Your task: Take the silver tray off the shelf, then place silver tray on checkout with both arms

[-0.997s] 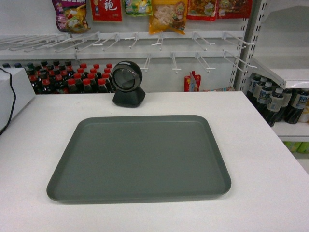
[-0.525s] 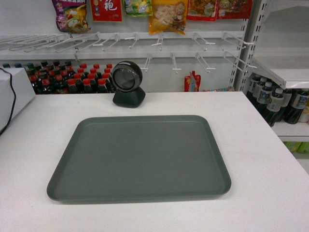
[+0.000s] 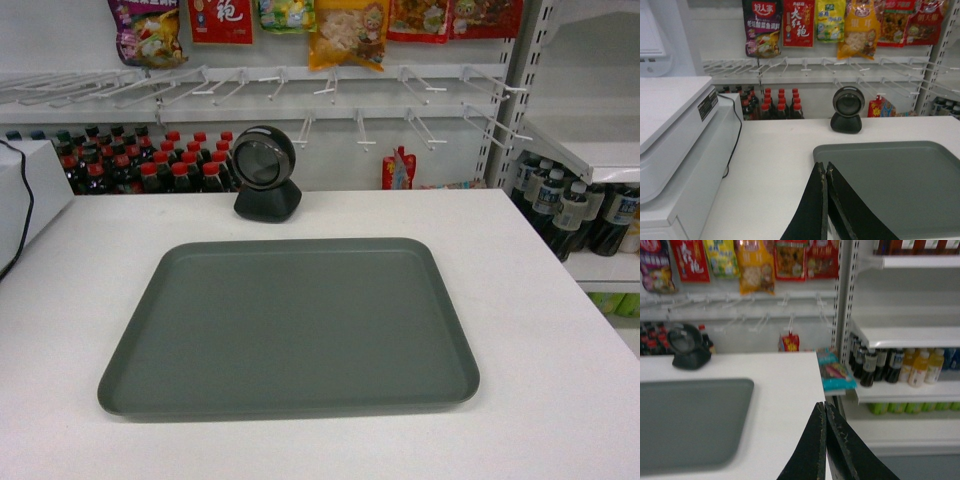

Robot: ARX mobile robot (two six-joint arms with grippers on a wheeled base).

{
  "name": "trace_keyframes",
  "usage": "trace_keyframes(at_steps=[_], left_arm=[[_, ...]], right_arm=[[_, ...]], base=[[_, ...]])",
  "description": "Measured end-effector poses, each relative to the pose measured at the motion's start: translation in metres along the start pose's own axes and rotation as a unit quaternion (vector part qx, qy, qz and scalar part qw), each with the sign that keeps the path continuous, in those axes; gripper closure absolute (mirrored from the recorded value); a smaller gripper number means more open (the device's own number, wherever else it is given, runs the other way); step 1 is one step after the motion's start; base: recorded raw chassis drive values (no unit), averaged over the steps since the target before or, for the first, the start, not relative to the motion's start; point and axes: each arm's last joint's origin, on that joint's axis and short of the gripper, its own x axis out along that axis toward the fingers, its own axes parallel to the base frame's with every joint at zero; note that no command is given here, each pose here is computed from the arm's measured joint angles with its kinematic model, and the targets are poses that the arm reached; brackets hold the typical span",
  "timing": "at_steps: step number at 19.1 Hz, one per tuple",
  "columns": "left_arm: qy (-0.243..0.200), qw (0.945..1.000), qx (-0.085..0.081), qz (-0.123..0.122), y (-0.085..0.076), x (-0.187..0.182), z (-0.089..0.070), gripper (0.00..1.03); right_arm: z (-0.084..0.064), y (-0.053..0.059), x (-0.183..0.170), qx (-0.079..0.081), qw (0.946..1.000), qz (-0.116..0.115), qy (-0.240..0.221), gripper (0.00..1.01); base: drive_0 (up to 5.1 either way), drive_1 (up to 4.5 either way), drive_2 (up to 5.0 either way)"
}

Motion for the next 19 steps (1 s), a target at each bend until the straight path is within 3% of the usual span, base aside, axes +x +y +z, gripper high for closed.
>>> trace_keyframes(at_steps=[1,2,5,13,19], left_arm=[[0.014,0.9999,0.000,0.000,0.0000,0.0001,-0.0034,1.02],[0.014,0.9999,0.000,0.002,0.0002,0.0001,-0.0034,1.02],[0.011,0.9999,0.000,0.001,0.0001,0.0001,-0.0030,1.00],[0.011,0.9999,0.000,0.001,0.0001,0.0001,-0.0030,0.06],[0.011,0.9999,0.000,0.001,0.0001,0.0001,-0.0030,0.05]], right_arm=[[-0.0061,0.0000,-0.0058,0.000,0.9996,0.001,0.027,0.99],[-0.0027,0.0000,-0.0105,0.000,1.0000,0.000,0.003,0.99],[-0.0025,0.0000,-0.0107,0.000,1.0000,0.000,0.002,0.99],[-0.0029,0.0000,-0.0107,0.000,1.0000,0.000,0.004,0.05],[-0.0029,0.0000,-0.0107,0.000,1.0000,0.000,0.004,0.03]], base=[[0.0,0.00,0.0],[0.0,0.00,0.0],[0.0,0.00,0.0],[0.0,0.00,0.0],[0.0,0.00,0.0]])
